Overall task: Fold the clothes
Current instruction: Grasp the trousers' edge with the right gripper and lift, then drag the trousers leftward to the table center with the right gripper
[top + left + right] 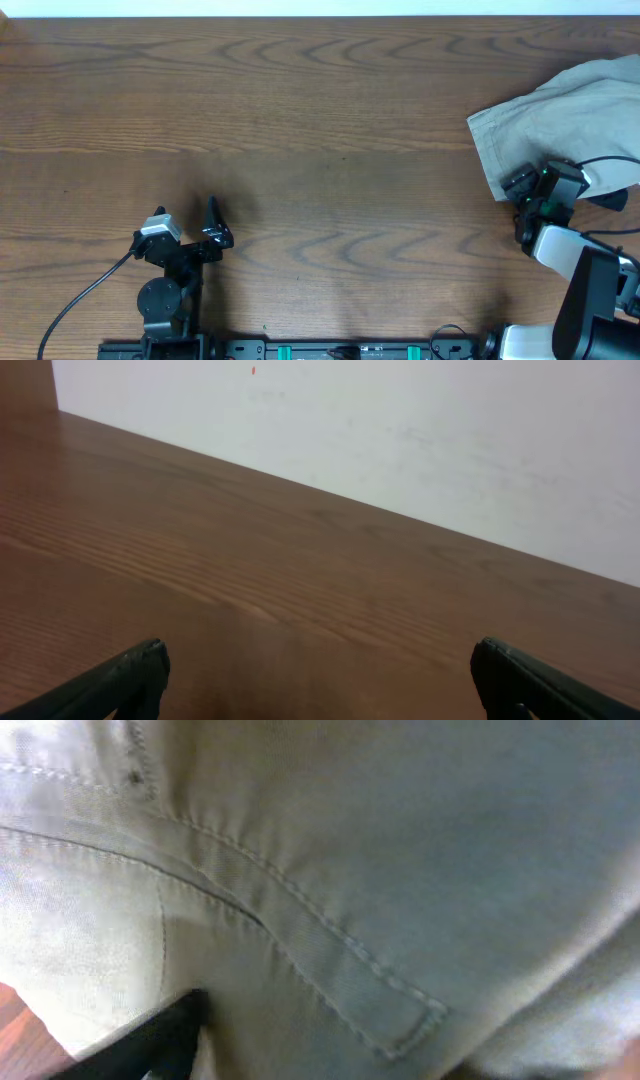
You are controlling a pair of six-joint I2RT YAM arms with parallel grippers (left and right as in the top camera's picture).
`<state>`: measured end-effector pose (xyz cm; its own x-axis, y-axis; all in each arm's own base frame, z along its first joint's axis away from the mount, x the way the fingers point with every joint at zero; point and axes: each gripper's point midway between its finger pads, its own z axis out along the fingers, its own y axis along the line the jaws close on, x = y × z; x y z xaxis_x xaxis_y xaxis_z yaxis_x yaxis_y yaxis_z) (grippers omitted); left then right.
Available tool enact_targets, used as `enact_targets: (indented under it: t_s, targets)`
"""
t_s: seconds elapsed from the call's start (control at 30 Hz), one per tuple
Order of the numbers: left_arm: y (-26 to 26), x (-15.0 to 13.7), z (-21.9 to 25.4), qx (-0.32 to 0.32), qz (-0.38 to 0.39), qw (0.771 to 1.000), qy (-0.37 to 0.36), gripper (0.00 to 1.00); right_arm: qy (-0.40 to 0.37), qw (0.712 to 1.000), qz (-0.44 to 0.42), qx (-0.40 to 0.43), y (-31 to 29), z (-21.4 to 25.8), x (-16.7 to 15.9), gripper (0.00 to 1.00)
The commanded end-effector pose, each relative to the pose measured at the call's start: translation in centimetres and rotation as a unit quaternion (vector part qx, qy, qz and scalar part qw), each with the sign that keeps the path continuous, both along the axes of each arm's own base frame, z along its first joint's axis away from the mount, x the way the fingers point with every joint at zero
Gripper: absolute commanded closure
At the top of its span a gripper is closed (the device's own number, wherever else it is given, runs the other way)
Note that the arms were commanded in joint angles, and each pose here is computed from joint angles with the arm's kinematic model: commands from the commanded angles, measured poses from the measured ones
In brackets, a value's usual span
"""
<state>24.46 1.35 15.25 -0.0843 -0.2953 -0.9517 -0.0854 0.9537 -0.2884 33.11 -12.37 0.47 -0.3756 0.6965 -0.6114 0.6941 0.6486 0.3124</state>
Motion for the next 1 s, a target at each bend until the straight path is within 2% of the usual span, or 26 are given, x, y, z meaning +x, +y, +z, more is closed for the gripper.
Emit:
enact_targets:
  t_s: [0.0, 0.03, 0.17, 0.2, 0.37, 0.53, 0.73, 0.83, 0.97]
  targets:
    - [0.3, -0.1, -1.6, 0.005, 0.007, 1.000, 0.025, 0.02, 0.020, 0.999, 0.029, 0.021, 1.1, -1.6, -0.6, 0.59]
    - [0.3, -0.1, -1.6, 0.005, 0.007, 1.000, 0.025, 0.02, 0.016, 0.999, 0.037, 0.030, 1.5, -1.6, -0.4, 0.69]
    - [0.3, -0.1, -1.6, 0.005, 0.007, 1.000, 0.025, 0.02, -0.006, 0.996, 0.067, 0.057, 2.8, -1.1, 0.5, 0.95]
    - [0.3, -0.1, -1.6, 0.005, 0.007, 1.000, 0.025, 0.02, -0.013, 0.995, 0.075, 0.062, 3.1, -0.8, 0.7, 0.99]
    - [0.3, -0.1, -1.6, 0.005, 0.007, 1.000, 0.025, 0.02, -0.074, 0.986, 0.117, 0.089, 4.9, 2.8, 2.0, 0.99]
    - [0.3, -0.1, -1.6, 0.005, 0.007, 1.000, 0.025, 0.02, -0.183, 0.964, 0.144, 0.126, 6.8, 10.2, 3.1, 0.99]
    - [0.3, -0.1, -1.6, 0.005, 0.007, 1.000, 0.025, 0.02, -0.296, 0.932, 0.152, 0.141, 8.1, 18.6, 2.3, 0.99]
    - [0.3, -0.1, -1.6, 0.005, 0.007, 1.000, 0.025, 0.02, -0.327, 0.918, 0.161, 0.156, 9.1, 21.0, 1.7, 0.99]
    - [0.3, -0.1, -1.6, 0.005, 0.007, 1.000, 0.025, 0.02, -0.331, 0.907, 0.172, 0.196, 11.0, 21.6, 1.5, 0.99]
